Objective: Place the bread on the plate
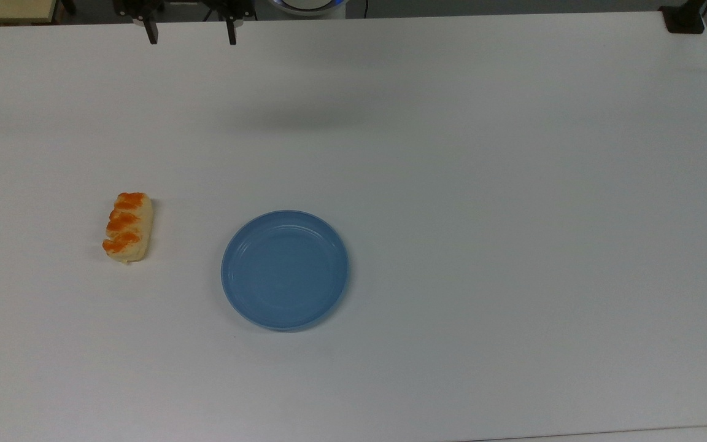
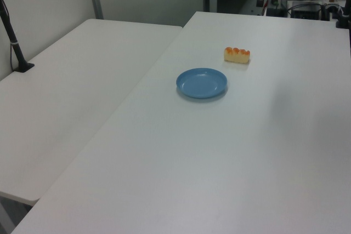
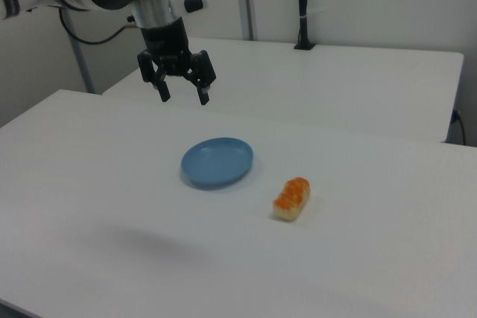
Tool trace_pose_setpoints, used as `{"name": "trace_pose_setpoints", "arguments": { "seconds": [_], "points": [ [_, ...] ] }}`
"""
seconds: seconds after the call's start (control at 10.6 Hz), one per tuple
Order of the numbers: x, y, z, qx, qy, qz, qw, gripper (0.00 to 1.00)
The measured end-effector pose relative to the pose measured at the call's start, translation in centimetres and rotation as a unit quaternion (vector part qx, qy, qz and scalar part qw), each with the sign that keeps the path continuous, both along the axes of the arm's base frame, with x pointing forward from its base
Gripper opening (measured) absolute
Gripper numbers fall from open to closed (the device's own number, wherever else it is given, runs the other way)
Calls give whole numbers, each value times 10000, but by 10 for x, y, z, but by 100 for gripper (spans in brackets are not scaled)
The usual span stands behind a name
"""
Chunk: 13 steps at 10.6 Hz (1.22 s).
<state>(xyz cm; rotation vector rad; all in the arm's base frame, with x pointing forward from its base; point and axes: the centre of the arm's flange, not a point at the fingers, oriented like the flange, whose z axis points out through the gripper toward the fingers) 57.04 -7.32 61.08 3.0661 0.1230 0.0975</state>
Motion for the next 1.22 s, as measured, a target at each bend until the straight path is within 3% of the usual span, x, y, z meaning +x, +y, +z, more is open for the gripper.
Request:
{"name": "trace_pose_setpoints", "arguments": {
  "seconds": [0.28, 0.47, 0.75, 1.22],
  "points": [
    [0, -13, 0, -54, -54, -8, 10000, 100],
    [-1, -25, 0, -239, -3, 262, 9994, 100],
    [4, -43, 2, -359, -238, 389, 9983, 100],
    [21, -70, -43, -477, -672, 280, 9962, 100]
  ]
}}
